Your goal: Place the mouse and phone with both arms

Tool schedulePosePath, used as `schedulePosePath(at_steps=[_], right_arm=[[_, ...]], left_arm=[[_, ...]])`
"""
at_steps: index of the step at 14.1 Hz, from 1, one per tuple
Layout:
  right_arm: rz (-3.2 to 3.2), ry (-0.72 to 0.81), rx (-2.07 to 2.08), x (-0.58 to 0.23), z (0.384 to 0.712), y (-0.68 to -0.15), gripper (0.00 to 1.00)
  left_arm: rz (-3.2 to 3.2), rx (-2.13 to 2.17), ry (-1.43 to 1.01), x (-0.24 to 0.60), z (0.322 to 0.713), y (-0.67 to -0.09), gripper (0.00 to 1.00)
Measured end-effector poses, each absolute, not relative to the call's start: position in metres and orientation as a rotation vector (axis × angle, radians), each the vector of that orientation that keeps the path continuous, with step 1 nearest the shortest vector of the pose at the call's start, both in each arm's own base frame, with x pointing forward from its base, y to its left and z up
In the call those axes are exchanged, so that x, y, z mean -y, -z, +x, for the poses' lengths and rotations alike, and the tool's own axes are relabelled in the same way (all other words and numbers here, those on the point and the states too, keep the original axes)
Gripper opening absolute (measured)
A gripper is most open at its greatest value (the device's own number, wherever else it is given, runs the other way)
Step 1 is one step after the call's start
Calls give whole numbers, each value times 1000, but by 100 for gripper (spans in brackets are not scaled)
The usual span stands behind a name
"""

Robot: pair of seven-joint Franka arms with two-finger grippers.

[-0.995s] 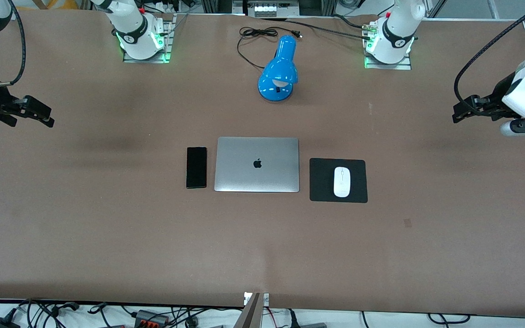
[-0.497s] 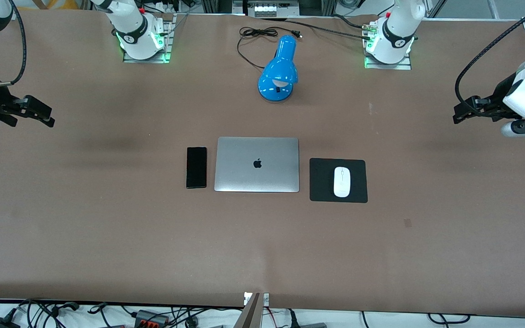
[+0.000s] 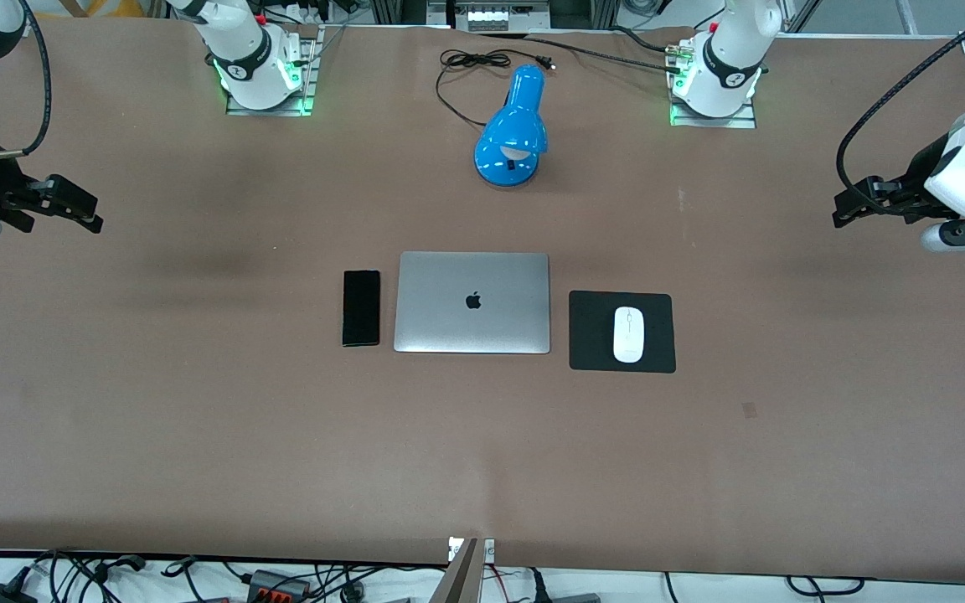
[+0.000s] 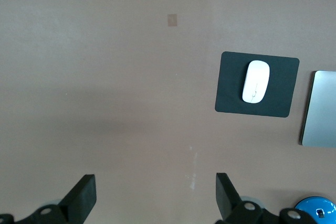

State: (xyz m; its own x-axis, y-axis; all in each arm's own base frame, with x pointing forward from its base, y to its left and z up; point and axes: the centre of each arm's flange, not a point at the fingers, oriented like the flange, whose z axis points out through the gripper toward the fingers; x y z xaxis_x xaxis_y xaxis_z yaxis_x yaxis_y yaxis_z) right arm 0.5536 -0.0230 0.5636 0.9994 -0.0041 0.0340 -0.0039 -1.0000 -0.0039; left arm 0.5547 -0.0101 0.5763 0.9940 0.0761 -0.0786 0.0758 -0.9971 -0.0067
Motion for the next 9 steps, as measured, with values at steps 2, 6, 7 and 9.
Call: schedulePosePath(at_steps=[2,6,7,9], right_arm=[[-3137,49,-5,22,553,-563,100],[-3137,53,-8,23,553,-565,100],[-3137,57,-8,24,552,-567,100],[-3137,63,-9,24,550,-569,100]], left_arm=[[-3133,119,-124,10,555,-576,100],[-3133,119,-124,10,555,-576,100],[-3133,119,-124,10,555,-576,100],[-3133,119,-124,10,555,-576,100]])
